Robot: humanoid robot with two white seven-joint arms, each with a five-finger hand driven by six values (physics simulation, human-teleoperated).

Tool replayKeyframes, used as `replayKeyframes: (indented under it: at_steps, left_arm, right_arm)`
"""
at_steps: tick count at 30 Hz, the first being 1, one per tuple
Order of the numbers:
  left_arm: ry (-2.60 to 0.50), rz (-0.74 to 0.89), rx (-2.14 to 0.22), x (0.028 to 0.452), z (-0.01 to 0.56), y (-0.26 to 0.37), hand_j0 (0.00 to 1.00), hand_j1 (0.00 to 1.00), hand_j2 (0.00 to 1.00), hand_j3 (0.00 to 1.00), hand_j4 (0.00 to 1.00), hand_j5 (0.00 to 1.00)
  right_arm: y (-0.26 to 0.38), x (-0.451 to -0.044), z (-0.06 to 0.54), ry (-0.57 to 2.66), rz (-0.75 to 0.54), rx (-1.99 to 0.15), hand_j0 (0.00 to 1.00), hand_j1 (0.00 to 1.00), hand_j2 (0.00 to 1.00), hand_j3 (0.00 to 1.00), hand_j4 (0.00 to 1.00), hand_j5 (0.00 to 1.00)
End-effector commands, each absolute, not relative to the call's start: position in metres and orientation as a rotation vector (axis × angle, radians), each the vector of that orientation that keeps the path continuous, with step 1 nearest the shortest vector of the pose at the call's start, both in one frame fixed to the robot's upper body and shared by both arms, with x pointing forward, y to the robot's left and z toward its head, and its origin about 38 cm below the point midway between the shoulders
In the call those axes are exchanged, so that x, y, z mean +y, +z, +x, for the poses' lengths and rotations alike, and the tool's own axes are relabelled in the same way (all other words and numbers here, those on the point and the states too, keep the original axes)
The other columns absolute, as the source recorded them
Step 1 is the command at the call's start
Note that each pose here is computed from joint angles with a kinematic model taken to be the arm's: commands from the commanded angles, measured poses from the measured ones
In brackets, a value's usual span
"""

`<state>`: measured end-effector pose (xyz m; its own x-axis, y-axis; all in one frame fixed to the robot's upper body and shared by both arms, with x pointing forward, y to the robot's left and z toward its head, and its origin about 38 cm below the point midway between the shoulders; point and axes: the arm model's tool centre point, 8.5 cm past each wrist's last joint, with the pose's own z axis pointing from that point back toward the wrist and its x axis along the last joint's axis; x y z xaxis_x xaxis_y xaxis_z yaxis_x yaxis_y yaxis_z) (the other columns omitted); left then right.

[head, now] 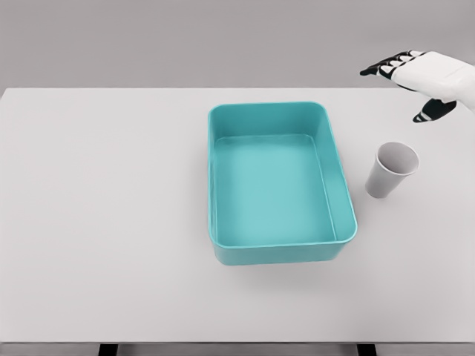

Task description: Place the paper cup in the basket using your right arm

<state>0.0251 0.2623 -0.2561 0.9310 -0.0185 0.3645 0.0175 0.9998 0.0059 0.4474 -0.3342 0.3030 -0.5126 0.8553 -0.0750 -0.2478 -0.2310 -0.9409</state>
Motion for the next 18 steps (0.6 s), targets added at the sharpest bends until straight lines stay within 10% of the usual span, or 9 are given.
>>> replayKeyframes:
  at_steps: [1, 8, 18]
  left_arm:
    - [-0.018, 0.003, -0.374, 0.262, 0.025, -0.256, 1.0, 1.0, 1.0, 1.0, 1.0, 1.0]
    - [-0.018, 0.003, -0.374, 0.262, 0.025, -0.256, 1.0, 1.0, 1.0, 1.0, 1.0, 1.0]
    - [-0.018, 0.003, -0.374, 0.262, 0.025, -0.256, 1.0, 1.0, 1.0, 1.0, 1.0, 1.0]
  right_arm:
    - [0.302, -0.335, 0.448, 1.829, -0.795, -1.238, 1.0, 1.0, 1.0, 1.0, 1.0, 1.0]
    - [0.305, -0.332, 0.444, 1.715, -0.561, -1.39, 1.0, 1.0, 1.0, 1.0, 1.0, 1.0]
    - [0.292, -0.432, 0.448, 1.201, -0.26, -1.479, 1.0, 1.0, 1.0, 1.0, 1.0, 1.0]
